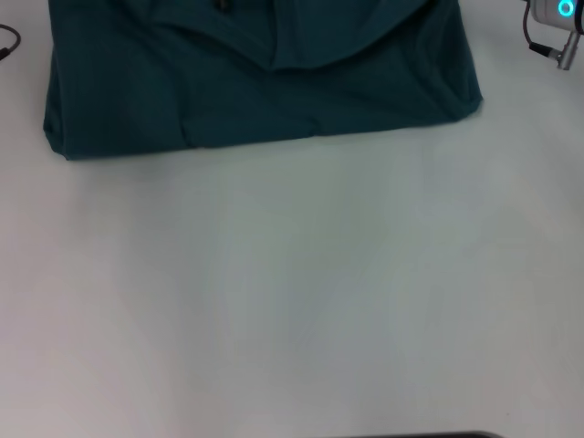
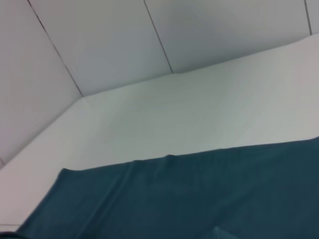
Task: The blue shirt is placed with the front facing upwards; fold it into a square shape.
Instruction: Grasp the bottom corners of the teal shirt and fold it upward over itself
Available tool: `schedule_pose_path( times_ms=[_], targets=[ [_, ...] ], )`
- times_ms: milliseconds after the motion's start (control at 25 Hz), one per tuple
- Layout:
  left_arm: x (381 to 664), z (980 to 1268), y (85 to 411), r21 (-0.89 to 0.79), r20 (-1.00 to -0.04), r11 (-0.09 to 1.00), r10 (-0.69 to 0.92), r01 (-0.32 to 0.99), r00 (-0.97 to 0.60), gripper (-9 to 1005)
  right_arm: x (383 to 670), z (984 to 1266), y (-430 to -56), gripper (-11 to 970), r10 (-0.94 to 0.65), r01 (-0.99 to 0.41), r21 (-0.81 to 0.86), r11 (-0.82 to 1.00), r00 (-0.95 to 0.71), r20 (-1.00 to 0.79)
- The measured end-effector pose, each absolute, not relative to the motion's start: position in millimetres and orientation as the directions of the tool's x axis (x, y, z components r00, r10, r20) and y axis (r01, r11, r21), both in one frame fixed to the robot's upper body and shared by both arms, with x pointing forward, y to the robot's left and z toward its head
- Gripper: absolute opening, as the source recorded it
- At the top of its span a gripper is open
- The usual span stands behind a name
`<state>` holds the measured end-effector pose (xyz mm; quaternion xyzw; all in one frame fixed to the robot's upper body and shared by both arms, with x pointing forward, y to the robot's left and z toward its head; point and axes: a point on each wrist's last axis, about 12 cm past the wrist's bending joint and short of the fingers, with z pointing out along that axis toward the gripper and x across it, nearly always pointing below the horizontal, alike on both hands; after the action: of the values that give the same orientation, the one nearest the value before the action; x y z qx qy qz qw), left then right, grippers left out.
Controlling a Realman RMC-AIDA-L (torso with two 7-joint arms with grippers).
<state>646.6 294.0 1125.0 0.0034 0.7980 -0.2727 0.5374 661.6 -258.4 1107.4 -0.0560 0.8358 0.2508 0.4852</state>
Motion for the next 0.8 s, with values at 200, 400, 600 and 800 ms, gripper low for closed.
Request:
schedule_pose_path(
  times_ms=[200, 400, 600, 800],
  targets=[
    [648.2, 1120.3, 288.8, -0.41, -0.862, 0.867, -0.268, 0.282, -0.43, 36, 662.7, 1103.5, -257.1, 27, 0.142, -0.318, 0.351, 0.881, -0.53, -0.836],
    [648.6, 1115.6, 285.1, -0.397, -0.861, 0.876, -0.254, 0.273, -0.44, 37, 663.4, 1100.4, -257.4, 28, 0.134, -0.301, 0.335, 0.893, -0.532, -0.836],
    [650.1, 1110.4, 279.3, -0.362, -0.866, 0.896, -0.222, 0.257, -0.448, 37, 663.7, 1097.0, -257.0, 28, 0.117, -0.29, 0.312, 0.905, -0.537, -0.836],
    [649.6, 1106.2, 275.1, -0.344, -0.867, 0.906, -0.205, 0.248, -0.454, 36, 664.4, 1096.1, -255.3, 28, 0.096, -0.293, 0.292, 0.91, -0.538, -0.837]
  ],
)
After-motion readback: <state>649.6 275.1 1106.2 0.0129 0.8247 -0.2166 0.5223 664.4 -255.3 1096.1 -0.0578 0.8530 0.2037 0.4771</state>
